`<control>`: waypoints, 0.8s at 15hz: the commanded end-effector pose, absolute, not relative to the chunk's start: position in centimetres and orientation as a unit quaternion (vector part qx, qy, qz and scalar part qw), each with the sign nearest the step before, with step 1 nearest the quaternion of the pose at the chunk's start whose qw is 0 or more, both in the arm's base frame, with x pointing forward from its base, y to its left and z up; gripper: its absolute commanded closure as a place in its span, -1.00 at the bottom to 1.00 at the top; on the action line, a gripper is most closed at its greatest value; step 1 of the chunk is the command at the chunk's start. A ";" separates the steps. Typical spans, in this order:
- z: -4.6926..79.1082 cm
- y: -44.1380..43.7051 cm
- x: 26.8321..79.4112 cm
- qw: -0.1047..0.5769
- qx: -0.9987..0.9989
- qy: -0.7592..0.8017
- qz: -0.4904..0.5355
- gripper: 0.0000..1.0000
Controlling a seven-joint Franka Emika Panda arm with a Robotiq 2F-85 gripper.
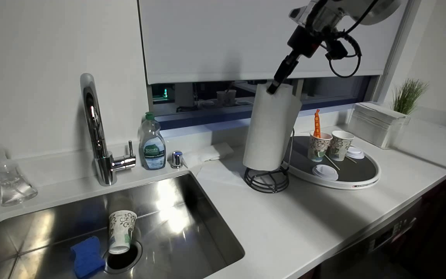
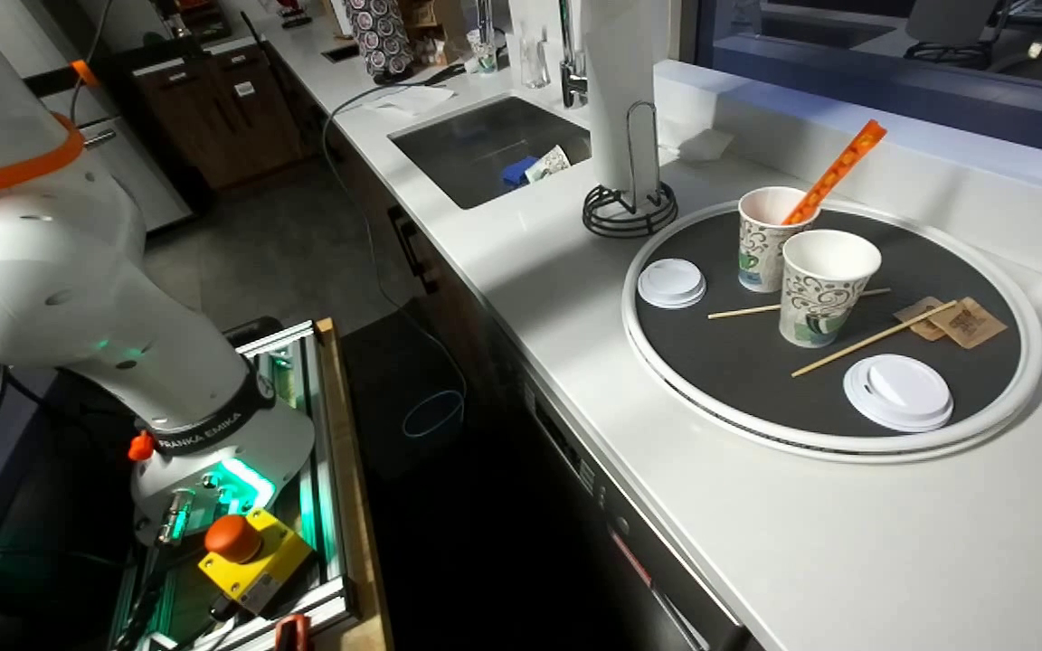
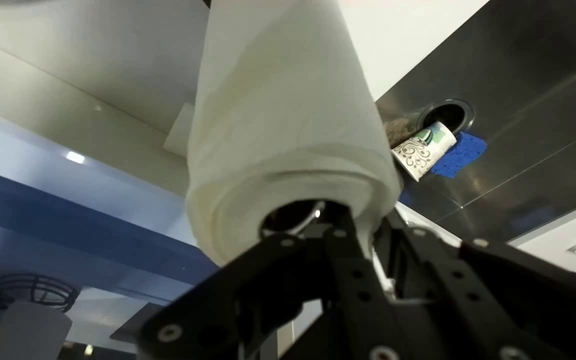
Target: Pick up the kitchen paper and put it on the stand
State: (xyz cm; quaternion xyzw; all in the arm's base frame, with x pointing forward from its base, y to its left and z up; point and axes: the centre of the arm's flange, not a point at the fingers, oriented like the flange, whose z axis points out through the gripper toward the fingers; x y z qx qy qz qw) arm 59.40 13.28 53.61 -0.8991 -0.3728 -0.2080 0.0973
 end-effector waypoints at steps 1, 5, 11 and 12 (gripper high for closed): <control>53.0 12.3 59.8 0.109 -0.904 -0.342 -0.233 0.00; 61.3 12.9 57.1 0.116 -0.882 -0.353 -0.288 -0.57; 70.8 12.0 53.3 0.041 -0.852 -0.360 -0.379 -1.00; 70.6 12.7 53.1 0.082 -0.839 -0.352 -0.407 -1.00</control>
